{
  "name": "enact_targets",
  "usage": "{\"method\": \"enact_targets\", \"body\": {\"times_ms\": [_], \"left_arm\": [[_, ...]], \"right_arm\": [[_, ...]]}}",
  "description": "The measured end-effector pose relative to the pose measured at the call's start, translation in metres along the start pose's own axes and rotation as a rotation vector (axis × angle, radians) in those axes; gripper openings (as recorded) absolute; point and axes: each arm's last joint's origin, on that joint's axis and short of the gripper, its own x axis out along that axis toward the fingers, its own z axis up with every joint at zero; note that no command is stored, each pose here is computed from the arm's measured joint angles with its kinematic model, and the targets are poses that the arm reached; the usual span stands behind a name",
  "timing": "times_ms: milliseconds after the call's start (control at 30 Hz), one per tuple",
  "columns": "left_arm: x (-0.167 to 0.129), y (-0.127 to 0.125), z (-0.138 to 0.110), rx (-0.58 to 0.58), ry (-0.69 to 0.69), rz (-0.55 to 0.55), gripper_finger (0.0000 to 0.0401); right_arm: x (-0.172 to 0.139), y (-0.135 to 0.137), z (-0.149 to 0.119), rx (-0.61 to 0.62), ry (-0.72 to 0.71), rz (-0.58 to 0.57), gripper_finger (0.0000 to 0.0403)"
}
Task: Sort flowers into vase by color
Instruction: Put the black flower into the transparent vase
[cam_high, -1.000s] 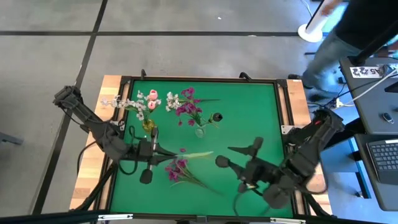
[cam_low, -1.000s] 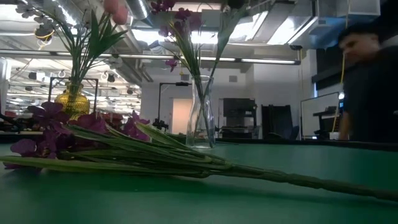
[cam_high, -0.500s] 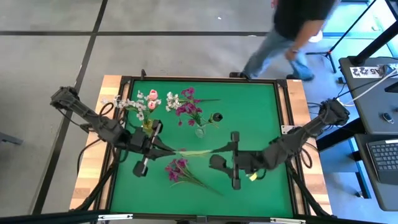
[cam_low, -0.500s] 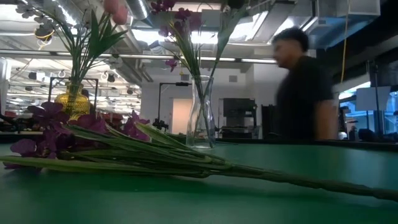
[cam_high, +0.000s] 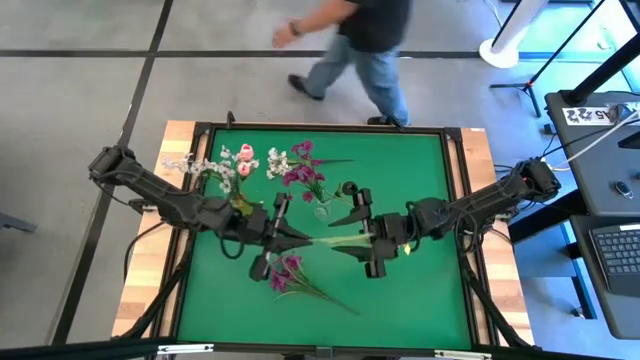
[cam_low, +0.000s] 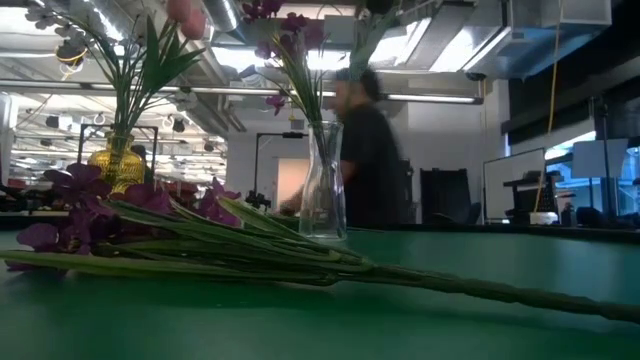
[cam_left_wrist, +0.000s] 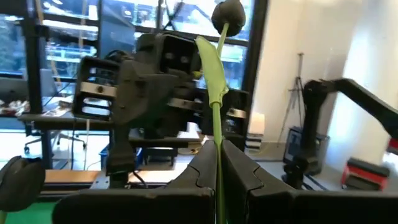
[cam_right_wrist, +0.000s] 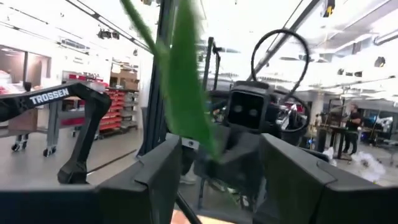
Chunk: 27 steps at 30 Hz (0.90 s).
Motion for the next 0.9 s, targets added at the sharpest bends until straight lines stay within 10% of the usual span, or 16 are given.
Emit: {"method": "enact_targets", "body": {"times_ms": [267,900], "left_arm": [[0.013,0.007,-0.013,-0.045,0.014,0.008,0.0000],[0.012,0.005,-0.011,-0.046,-0.009,0.003,0.0004]], "right_arm": [[0.000,0.000,0.000,0.009,0.002,0.001,0.0194],[0.000,0.001,-0.003,0.008,0.035,0.007,0.0010]]}}
